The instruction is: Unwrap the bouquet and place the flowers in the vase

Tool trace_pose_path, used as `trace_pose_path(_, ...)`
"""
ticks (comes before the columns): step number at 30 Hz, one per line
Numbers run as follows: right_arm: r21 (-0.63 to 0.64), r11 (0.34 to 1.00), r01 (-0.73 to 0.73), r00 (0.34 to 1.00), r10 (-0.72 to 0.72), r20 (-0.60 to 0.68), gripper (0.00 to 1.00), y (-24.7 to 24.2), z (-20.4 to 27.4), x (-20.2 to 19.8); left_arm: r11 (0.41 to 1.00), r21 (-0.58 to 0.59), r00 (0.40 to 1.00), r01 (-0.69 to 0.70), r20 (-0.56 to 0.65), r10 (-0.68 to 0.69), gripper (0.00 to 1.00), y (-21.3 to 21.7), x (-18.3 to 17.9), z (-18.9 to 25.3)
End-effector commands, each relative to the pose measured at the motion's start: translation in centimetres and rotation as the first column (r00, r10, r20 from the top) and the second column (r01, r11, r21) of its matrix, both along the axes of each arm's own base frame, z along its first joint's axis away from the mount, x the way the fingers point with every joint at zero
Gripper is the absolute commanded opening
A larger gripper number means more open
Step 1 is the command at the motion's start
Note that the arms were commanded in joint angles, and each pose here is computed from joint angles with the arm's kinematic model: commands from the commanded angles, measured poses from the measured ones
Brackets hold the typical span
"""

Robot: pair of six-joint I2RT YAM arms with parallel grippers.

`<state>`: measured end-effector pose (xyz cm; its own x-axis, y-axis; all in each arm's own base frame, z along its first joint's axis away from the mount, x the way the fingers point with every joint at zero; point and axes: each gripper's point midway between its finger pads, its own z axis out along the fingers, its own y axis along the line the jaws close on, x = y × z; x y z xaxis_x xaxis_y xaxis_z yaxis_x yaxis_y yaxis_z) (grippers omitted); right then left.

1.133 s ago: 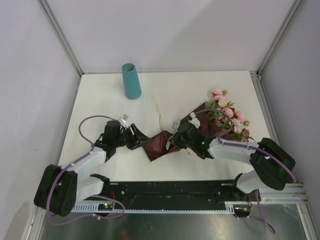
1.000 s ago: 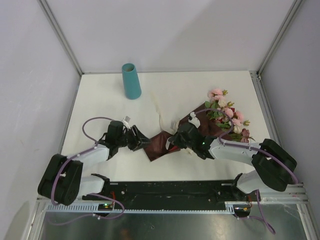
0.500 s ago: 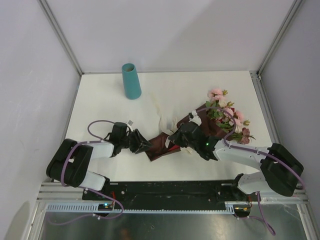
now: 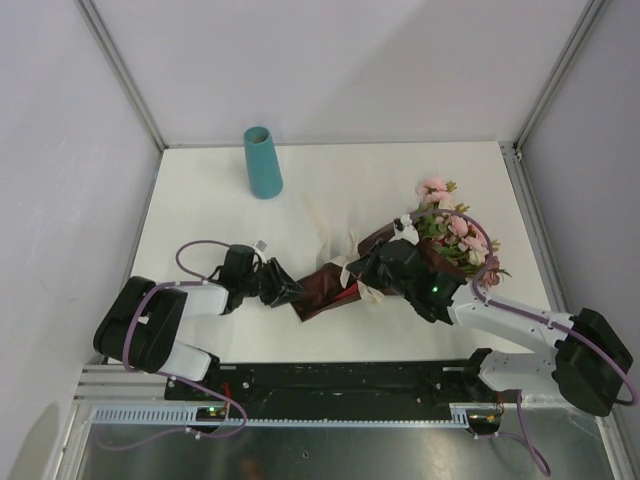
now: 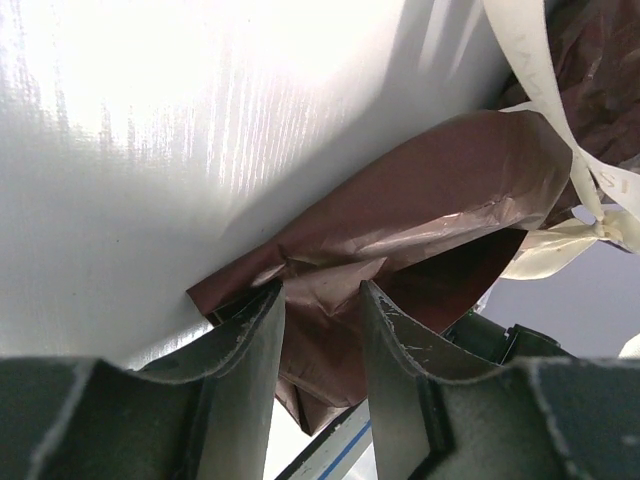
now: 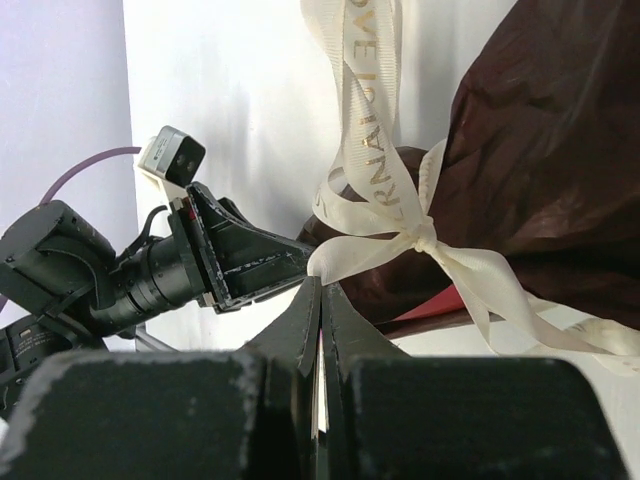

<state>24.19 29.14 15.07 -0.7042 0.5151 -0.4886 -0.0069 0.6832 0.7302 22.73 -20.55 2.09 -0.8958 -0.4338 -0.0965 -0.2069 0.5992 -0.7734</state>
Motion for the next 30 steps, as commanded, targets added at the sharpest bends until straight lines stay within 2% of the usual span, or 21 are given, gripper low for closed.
trace_pose_path(1, 0.015, 0.999, 0.044, 0.998, -0.044, 0.046, 0.00, -1.6, 2.1, 0.4, 0.995, 0.100, 0.999, -0.012, -0.039, 0.016, 0.43, 1.4, -1.2, -2.8)
trace_pose_path(8, 0.011, 0.998, 0.055, 0.997, -0.056, 0.056, 0.00, -3.3, 2.8, 0.0, 0.993, 0.121, 0.998, -0.013, -0.057, 0.020, 0.42, 1.7, -1.5, -3.6)
trace_pose_path(13, 0.003, 0.998, -0.067, 0.998, 0.067, 0.021, 0.00, -1.7, -0.4, -1.5, 0.994, 0.104, 0.999, -0.014, -0.046, 0.018, 0.42, 1.5, -1.5, -3.0)
trace_pose_path(17, 0.016, 0.989, -0.146, 0.989, 0.146, 0.013, 0.00, -0.3, -2.2, -2.3, 1.000, 0.021, 0.999, -0.023, 0.028, 0.023, 0.48, 0.4, 0.0, 0.7)
trace_pose_path(21, 0.042, 0.981, -0.191, 0.981, 0.189, 0.035, 0.00, 0.8, -2.3, -2.4, 0.999, -0.038, 0.983, -0.027, 0.182, 0.034, 0.58, -0.6, 2.3, 6.8)
trace_pose_path(25, 0.047, 0.976, -0.213, 0.977, 0.212, 0.030, 0.00, 1.5, -2.9, -2.6, 1.000, 0.000, 0.943, 0.002, 0.333, -0.002, 0.66, -1.7, 3.6, 11.8)
trace_pose_path(30, 0.059, 0.975, -0.216, 0.976, 0.214, 0.034, 0.00, 1.6, -3.0, -3.0, 0.995, 0.051, 0.926, 0.085, 0.364, -0.098, 0.67, -4.4, 3.4, 12.3)
